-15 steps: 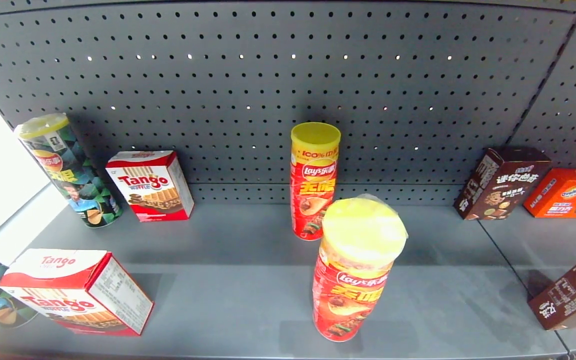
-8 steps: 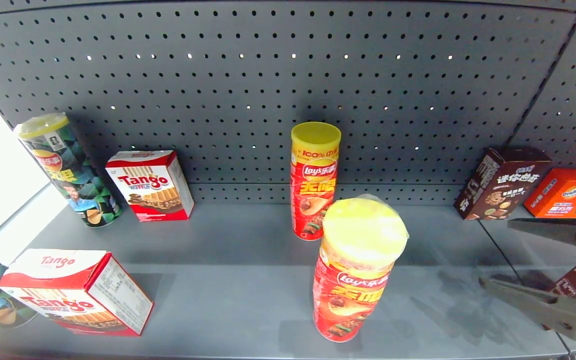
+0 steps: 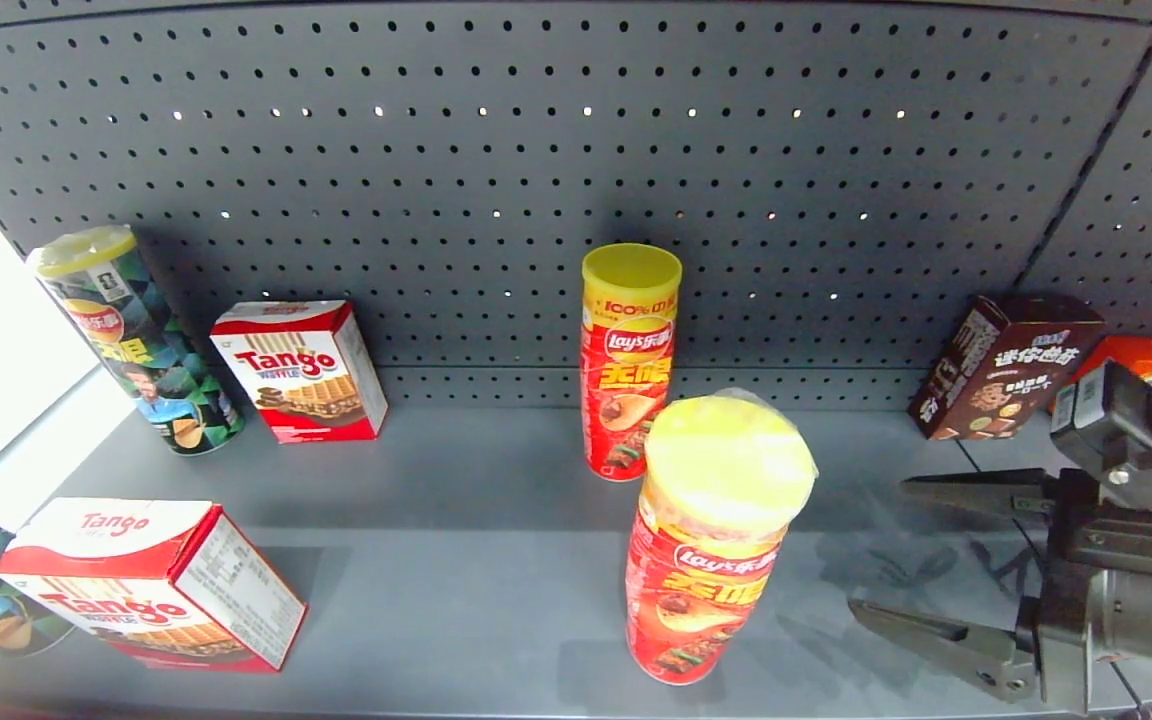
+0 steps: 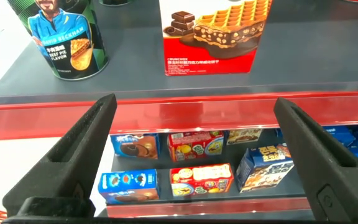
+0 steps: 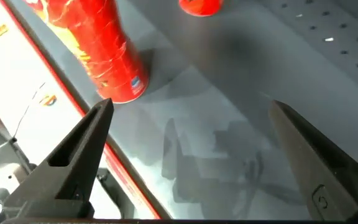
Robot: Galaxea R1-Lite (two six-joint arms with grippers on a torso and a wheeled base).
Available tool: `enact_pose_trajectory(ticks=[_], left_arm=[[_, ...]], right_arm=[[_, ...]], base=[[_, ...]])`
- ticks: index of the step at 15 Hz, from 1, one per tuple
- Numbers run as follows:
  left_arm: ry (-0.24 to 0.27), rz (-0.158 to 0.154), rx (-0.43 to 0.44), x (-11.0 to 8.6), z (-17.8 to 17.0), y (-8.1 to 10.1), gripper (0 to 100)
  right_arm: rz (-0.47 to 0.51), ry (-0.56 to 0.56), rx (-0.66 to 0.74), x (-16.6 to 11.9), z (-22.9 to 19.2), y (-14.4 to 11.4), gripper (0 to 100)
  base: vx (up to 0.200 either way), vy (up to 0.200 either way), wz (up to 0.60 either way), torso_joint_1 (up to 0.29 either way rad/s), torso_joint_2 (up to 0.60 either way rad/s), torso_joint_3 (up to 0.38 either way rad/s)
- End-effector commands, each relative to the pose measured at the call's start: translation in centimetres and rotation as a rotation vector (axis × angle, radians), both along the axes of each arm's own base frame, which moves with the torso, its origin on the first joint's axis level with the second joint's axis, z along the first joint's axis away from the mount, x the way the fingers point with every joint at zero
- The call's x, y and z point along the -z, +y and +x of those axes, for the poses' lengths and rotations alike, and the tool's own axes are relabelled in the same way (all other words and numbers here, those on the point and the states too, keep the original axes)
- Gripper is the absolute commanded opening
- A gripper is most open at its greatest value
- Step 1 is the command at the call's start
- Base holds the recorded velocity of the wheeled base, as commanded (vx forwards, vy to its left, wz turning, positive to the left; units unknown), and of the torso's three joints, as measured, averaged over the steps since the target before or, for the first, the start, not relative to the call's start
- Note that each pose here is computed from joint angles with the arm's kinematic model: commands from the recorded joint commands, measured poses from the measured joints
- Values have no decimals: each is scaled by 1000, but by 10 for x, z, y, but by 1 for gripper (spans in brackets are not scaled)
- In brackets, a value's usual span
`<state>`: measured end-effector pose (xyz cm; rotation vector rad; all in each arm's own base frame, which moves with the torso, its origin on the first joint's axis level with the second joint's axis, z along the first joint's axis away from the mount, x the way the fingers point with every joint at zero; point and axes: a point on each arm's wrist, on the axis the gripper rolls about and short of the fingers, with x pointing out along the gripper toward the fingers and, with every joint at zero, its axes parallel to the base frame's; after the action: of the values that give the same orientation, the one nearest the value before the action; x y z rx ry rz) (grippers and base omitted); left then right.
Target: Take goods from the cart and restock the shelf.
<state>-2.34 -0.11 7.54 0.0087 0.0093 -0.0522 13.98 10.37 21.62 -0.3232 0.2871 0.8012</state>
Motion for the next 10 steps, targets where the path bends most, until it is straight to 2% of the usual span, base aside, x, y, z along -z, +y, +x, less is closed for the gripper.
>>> enact_pose_trajectory(ticks=[1,10], left_arm=[[1,0,2,0,0,0,100],[1,-1,2,0,0,0,100]], right_arm=[[-30,24,-17,7,5,6,100],[-48,25,-55,11,29,33,100]], base=[[0,0,0,0,0,0],[0,0,0,0,0,0]])
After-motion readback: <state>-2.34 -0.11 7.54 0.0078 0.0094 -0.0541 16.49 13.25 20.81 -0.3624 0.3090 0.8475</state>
